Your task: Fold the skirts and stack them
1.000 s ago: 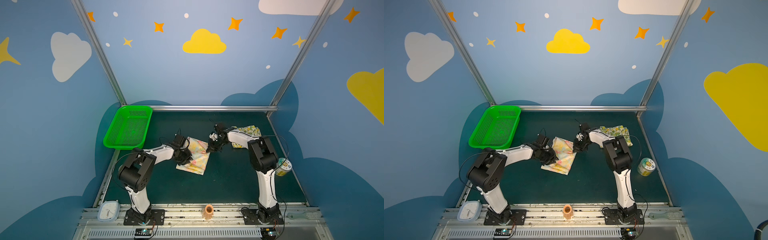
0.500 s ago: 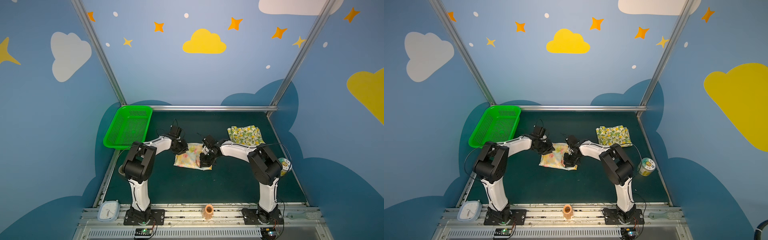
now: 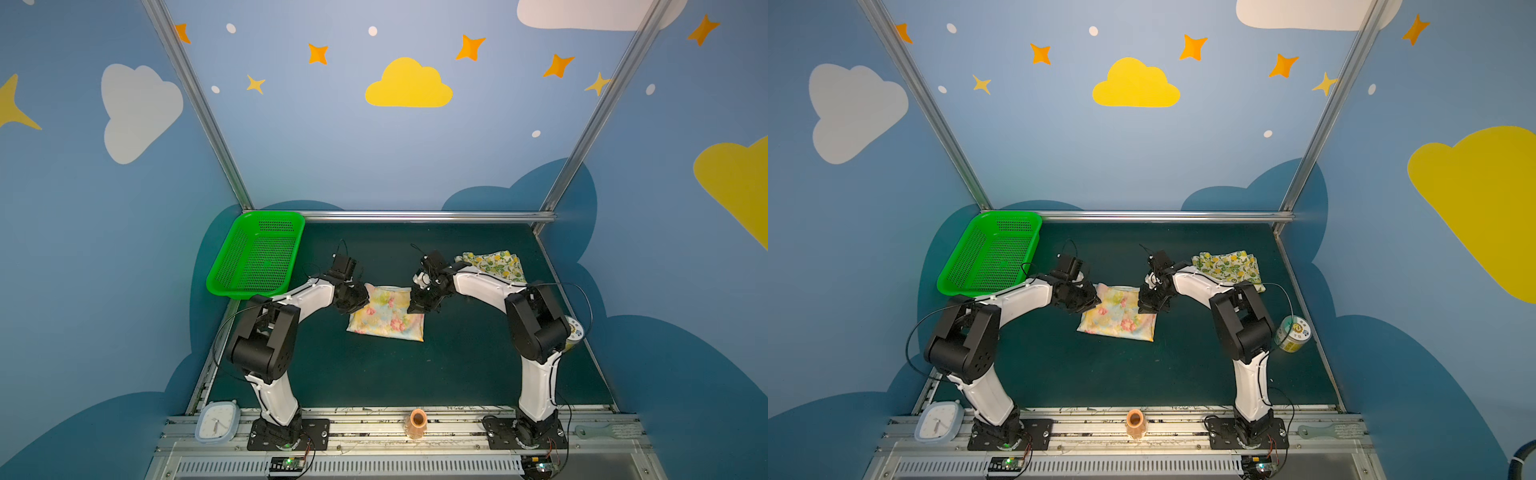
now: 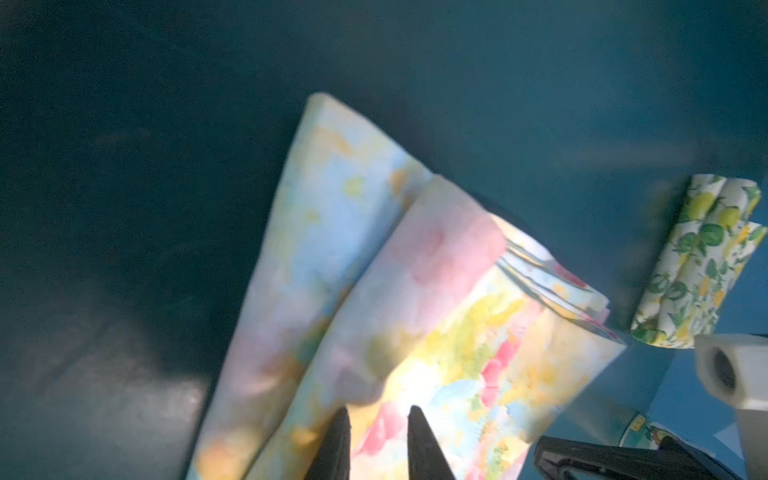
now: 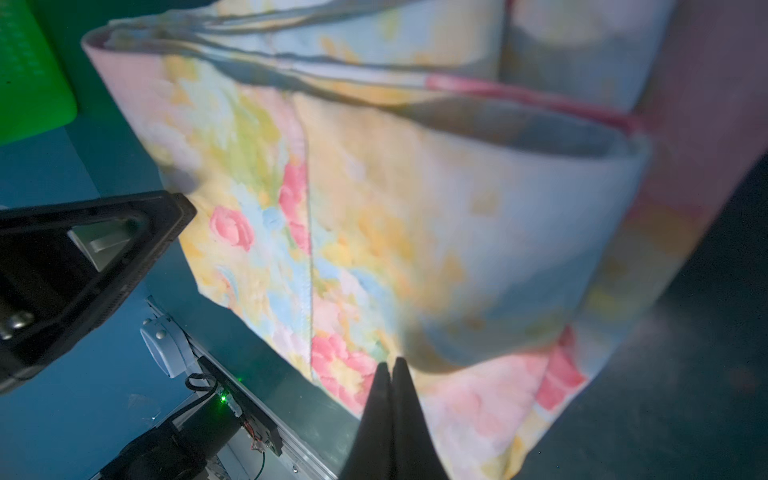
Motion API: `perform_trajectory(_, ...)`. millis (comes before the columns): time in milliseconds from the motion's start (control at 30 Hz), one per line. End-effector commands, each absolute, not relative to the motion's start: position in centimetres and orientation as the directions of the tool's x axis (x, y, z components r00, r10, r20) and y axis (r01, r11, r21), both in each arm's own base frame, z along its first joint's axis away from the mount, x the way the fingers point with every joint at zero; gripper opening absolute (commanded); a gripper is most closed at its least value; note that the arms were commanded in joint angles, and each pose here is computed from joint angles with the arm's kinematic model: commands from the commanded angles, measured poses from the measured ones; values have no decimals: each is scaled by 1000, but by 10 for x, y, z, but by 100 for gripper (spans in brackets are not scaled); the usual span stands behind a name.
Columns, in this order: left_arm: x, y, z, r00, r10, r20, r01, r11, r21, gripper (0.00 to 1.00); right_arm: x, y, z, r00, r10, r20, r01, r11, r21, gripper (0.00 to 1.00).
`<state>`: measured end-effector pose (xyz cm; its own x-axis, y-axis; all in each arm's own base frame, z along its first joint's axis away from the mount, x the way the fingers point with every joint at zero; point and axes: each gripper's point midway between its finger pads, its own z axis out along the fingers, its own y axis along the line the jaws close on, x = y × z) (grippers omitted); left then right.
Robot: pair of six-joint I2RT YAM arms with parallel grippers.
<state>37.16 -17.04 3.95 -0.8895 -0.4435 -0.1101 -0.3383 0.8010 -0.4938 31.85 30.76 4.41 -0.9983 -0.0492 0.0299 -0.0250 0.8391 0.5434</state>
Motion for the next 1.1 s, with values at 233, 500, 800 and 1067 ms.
perform_trajectory(233,378,-165,48,-883,-446,-144,-323,801,-504,26,322,289,57,-999,-38,17,-21,817,577,1)
perform_trajectory(500,371,-193,102,-899,-379,-220,-217,822,-527,29,318,254,76,-1000,-2,4,1,760,650,52)
perform_trajectory(800,365,-264,87,-948,-273,-162,-138,816,-561,28,317,246,46,-1000,4,21,16,756,655,55)
perform_trajectory(1067,373,-290,41,-965,-250,-80,-168,822,-544,26,316,247,23,-1000,20,23,30,749,662,56)
